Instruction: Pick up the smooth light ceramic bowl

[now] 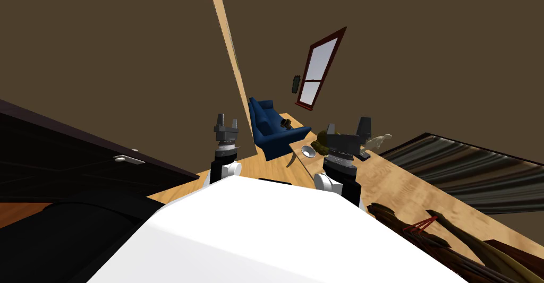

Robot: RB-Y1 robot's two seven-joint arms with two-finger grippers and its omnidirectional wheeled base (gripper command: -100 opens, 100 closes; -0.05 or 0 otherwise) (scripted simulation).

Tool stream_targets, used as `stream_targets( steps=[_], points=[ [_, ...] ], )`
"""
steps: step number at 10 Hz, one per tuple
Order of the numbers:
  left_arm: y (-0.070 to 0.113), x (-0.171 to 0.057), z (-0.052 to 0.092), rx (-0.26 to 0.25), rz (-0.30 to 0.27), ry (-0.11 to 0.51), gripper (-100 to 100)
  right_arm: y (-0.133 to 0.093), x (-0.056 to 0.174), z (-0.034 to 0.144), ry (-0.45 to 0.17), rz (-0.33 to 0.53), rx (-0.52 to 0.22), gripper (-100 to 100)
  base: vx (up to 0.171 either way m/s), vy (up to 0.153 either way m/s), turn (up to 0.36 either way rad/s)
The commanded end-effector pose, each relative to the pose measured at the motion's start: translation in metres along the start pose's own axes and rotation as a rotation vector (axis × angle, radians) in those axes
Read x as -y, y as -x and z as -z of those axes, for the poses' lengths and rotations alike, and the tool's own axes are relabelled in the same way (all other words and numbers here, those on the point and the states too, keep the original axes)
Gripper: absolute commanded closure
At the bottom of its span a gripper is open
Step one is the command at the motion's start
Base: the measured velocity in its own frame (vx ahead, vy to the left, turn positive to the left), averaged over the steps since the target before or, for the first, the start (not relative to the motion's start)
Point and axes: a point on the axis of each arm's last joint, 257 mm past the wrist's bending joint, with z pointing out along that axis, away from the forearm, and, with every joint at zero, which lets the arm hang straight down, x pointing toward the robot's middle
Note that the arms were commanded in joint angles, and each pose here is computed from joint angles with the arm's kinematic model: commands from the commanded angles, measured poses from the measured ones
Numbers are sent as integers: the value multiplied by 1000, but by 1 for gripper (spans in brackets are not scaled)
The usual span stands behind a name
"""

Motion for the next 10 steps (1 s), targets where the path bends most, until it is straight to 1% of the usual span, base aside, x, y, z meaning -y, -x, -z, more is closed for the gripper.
stream_targets(
  steps=[1,3,4,6,7,8,9,10],
  points=[
    [0,0,0,0,0,0,0,-11,5,1,-11,26,-60,-100,-13,8,-16],
    [0,0,0,0,0,0,0,-31,15,4,-30,71,-146,-100,-37,17,-31],
    [0,0,0,0,0,0,0,-32,15,5,-31,75,-159,-100,-40,20,-10],
    [0,0,0,0,0,0,0,-56,29,11,-53,136,-263,-100,-57,21,-38],
    [0,0,0,0,0,0,0,-57,30,12,-53,143,-277,-100,-48,27,-17],
    [0,0,0,0,0,0,0,-71,39,18,-64,183,-341,-100,-51,29,-33],
    [0,0,0,0,0,0,0,-82,47,23,-75,209,-386,-100,-81,54,-54],
    [0,0,0,0,0,0,0,-84,48,25,-74,226,-408,-100,-68,38,-29]
  ],
)
